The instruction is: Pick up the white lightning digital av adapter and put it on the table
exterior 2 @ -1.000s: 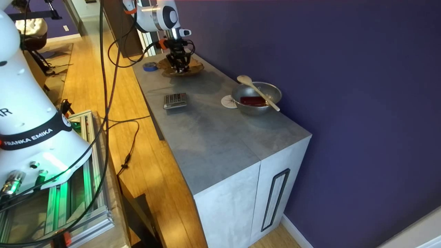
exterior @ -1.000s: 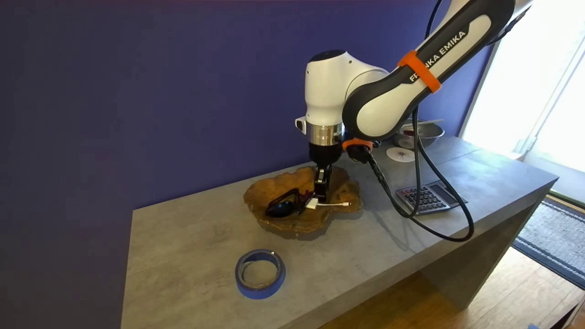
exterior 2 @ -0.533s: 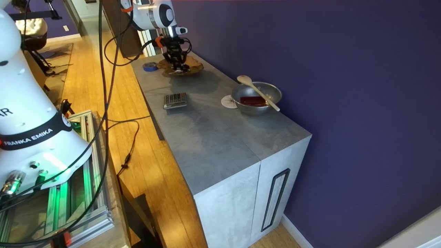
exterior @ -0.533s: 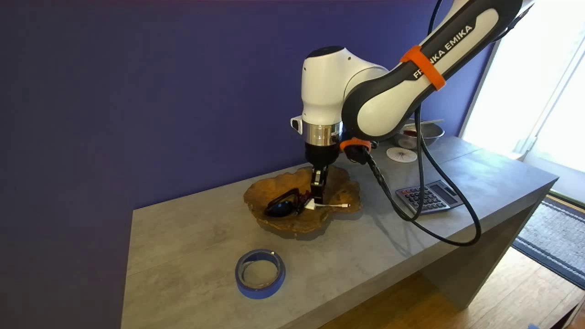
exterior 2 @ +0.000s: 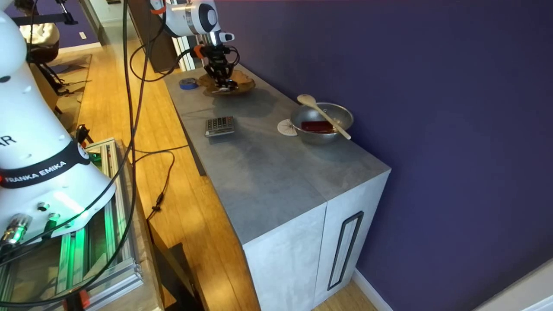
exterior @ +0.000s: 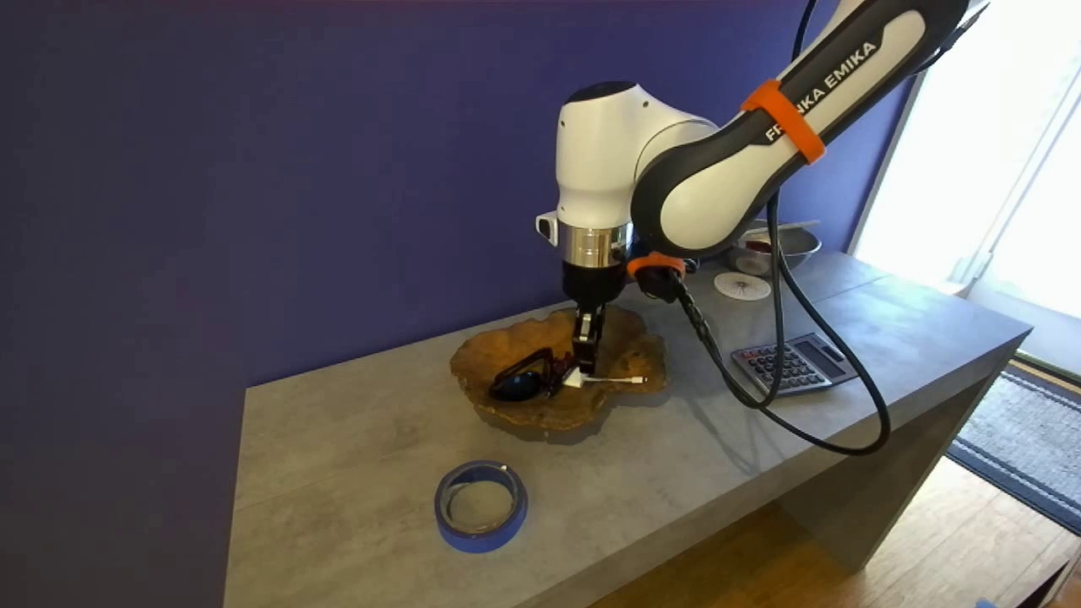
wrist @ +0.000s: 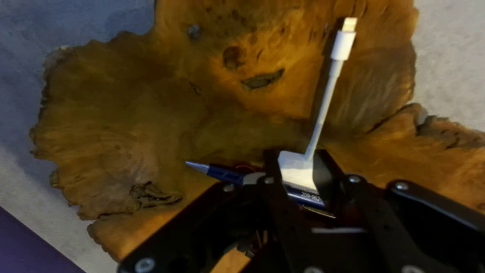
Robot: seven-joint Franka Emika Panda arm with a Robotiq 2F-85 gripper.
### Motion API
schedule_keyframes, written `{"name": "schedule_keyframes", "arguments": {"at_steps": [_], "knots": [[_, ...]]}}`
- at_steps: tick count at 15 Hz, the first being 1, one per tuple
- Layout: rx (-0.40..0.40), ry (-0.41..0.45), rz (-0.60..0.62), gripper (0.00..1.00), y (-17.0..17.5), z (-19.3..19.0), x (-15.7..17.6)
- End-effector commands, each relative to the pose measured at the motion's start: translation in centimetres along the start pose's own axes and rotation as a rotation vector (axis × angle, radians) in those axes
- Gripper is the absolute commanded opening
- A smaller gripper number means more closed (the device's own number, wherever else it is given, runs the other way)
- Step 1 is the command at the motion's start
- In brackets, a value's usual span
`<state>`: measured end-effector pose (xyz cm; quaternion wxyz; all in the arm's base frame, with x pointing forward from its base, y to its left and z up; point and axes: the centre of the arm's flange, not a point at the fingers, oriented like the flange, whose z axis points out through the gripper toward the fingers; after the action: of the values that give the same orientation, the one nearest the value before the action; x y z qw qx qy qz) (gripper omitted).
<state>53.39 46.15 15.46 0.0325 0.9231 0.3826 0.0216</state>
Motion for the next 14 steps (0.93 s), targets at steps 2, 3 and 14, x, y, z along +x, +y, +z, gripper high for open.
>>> {"name": "schedule_keyframes", "arguments": {"at_steps": [2,3,14], "knots": [[0.005,-0.018,0.014,0.34,-0.2,0.2,-0.3],[0.008,-0.021,0.013,0.35,-0.3,0.2,-0.3],[0.057,-0.056,0.031,0.23,-0.6,1.6,-0.5]]}}
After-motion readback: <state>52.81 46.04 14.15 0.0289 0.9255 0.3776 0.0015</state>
